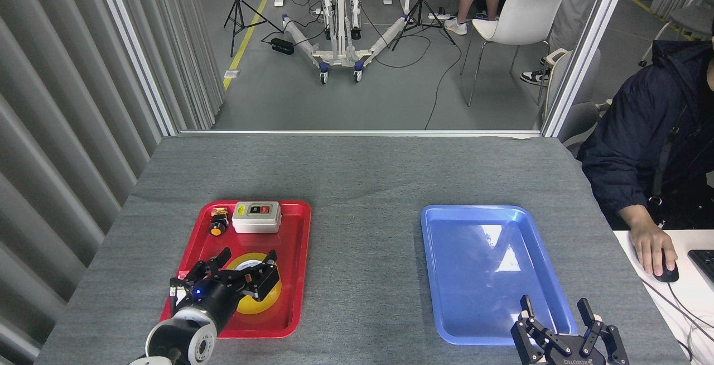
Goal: Place and move tape with both arms
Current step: 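Lower the left gripper into the tape roll's center hole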
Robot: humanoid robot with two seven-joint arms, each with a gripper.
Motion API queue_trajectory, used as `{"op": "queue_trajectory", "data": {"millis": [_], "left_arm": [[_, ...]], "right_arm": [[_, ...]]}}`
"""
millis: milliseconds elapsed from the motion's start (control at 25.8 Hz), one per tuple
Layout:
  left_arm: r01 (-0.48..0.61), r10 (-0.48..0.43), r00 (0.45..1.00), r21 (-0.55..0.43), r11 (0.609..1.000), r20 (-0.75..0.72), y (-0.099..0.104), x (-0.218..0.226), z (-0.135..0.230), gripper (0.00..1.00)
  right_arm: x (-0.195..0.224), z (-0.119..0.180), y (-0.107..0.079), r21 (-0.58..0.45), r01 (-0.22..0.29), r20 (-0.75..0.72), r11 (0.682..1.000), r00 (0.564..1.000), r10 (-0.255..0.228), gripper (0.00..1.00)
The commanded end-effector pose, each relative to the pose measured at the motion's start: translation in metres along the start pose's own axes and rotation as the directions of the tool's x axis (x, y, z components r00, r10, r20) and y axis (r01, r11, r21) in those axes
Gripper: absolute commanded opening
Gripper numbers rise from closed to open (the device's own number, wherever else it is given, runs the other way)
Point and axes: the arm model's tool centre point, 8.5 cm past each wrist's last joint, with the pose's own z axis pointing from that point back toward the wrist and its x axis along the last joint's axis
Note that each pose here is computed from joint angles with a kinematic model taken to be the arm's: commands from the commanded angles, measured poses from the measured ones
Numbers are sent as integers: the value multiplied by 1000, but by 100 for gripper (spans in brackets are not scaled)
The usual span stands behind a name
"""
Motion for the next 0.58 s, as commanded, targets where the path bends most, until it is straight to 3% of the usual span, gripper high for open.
{"op": "queue_trajectory", "data": {"millis": [0,232,542], "left_arm": [[-5,5,1000,-31,1000,-2,20,1,-22,99],[5,-6,1000,-202,979,-8,17,-1,-23,99],[68,-85,996,-434,898,-20,24,-20,-26,100]], "right_arm": [[1,0,0,-1,1,3,1000,1000,-1,100],[1,0,0,-1,1,3,1000,1000,-1,100],[1,-1,0,2,-27,-2,1000,1000,27,100]]}}
